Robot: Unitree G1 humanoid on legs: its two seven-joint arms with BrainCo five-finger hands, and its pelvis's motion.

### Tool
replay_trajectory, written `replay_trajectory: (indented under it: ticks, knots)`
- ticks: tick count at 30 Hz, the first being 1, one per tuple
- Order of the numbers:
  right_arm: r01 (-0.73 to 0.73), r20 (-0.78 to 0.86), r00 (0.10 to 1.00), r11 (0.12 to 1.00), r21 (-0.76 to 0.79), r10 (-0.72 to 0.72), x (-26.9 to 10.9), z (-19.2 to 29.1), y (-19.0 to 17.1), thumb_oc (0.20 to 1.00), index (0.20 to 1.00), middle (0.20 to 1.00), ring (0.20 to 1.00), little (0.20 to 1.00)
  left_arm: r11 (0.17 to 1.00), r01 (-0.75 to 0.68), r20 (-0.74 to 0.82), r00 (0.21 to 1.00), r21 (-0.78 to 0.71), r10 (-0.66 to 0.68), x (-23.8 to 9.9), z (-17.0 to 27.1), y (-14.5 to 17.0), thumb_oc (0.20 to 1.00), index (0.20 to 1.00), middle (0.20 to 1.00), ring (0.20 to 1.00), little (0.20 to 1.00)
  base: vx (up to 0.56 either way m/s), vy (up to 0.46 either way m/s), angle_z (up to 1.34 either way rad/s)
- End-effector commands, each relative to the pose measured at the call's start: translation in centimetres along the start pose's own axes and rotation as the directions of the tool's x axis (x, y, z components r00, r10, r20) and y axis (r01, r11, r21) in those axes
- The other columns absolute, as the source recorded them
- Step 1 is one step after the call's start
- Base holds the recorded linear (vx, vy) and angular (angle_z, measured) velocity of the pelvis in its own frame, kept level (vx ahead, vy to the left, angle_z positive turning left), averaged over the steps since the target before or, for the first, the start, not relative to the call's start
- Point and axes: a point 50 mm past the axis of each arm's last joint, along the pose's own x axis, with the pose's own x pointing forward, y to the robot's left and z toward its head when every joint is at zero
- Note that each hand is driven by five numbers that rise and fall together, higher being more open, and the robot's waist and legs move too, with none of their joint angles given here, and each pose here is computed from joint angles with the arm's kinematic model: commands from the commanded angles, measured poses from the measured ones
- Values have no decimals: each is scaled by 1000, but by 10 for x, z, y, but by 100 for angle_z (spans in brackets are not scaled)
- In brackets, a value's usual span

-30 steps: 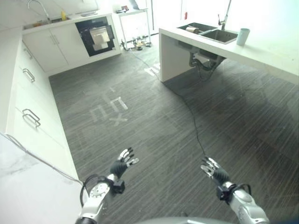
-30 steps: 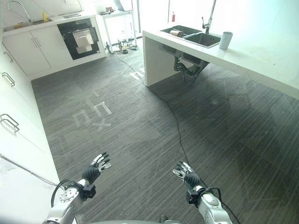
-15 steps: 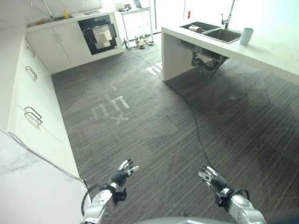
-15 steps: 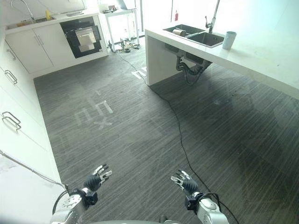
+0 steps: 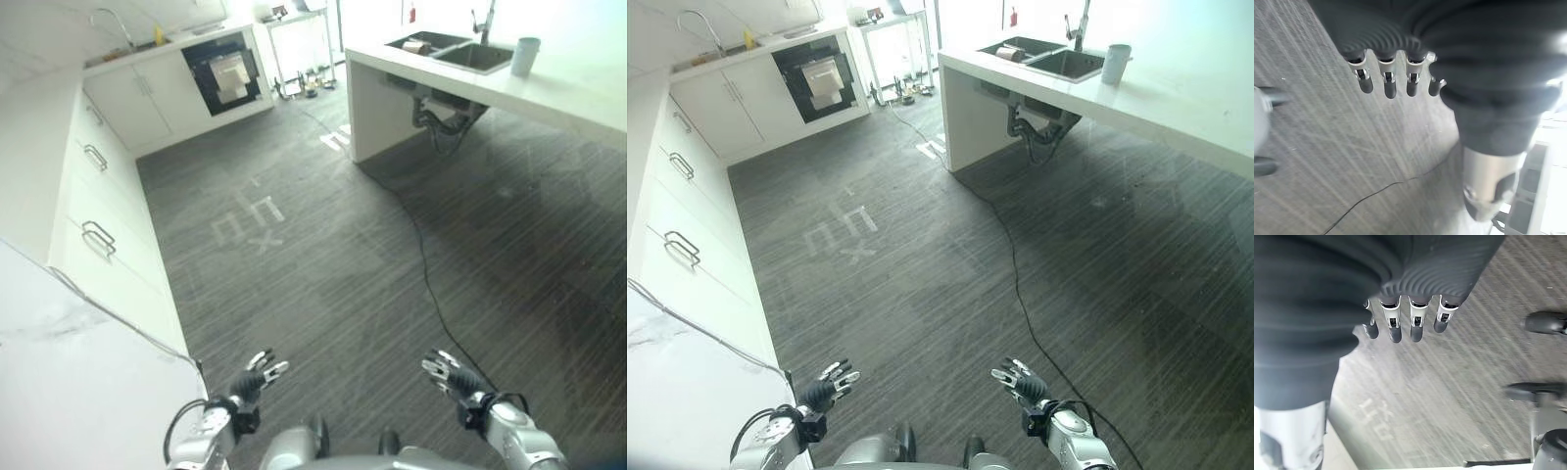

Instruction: Place the dishes in the dishwasher.

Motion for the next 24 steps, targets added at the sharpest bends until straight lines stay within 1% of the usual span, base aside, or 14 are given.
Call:
replay_trajectory:
  ticks: [1,7,11,13,16,19,24]
  knots:
    - [-46,77,996,999,-22,48,-1,10,12,1000,1000,1000,1000,1000,996,7,78,997,91,-14,-9,11,7,1000,1000,1000,1000,1000,271,263,26]
    - [-72,83,994,997,18,70,3,11,16,1000,1000,1000,1000,1000,996,-12,88,996,88,4,-11,13,12,1000,1000,1000,1000,1000,271,261,-14]
    - [-42,125,992,997,72,32,6,18,20,1000,1000,1000,1000,1000,989,-2,71,997,151,-9,-7,22,13,1000,1000,1000,1000,1000,281,287,-33]
    - [-40,165,986,995,95,24,5,23,29,1000,1000,1000,1000,1000,979,26,65,997,202,-40,-4,25,9,1000,1000,1000,1000,1000,291,358,20]
    - [-49,171,985,994,93,32,7,22,35,1000,1000,1000,1000,1000,976,17,78,996,219,-35,-3,31,8,1000,1000,1000,1000,1000,310,237,21]
    - [-54,175,984,994,99,36,4,24,31,1000,1000,1000,1000,1000,976,20,96,995,219,-42,-3,42,10,1000,1000,1000,1000,1000,252,-41,16]
    - [-56,218,976,991,121,29,-2,23,25,1000,1000,1000,1000,1000,952,72,89,991,296,-103,-5,43,4,1000,1000,1000,1000,1000,578,-176,32]
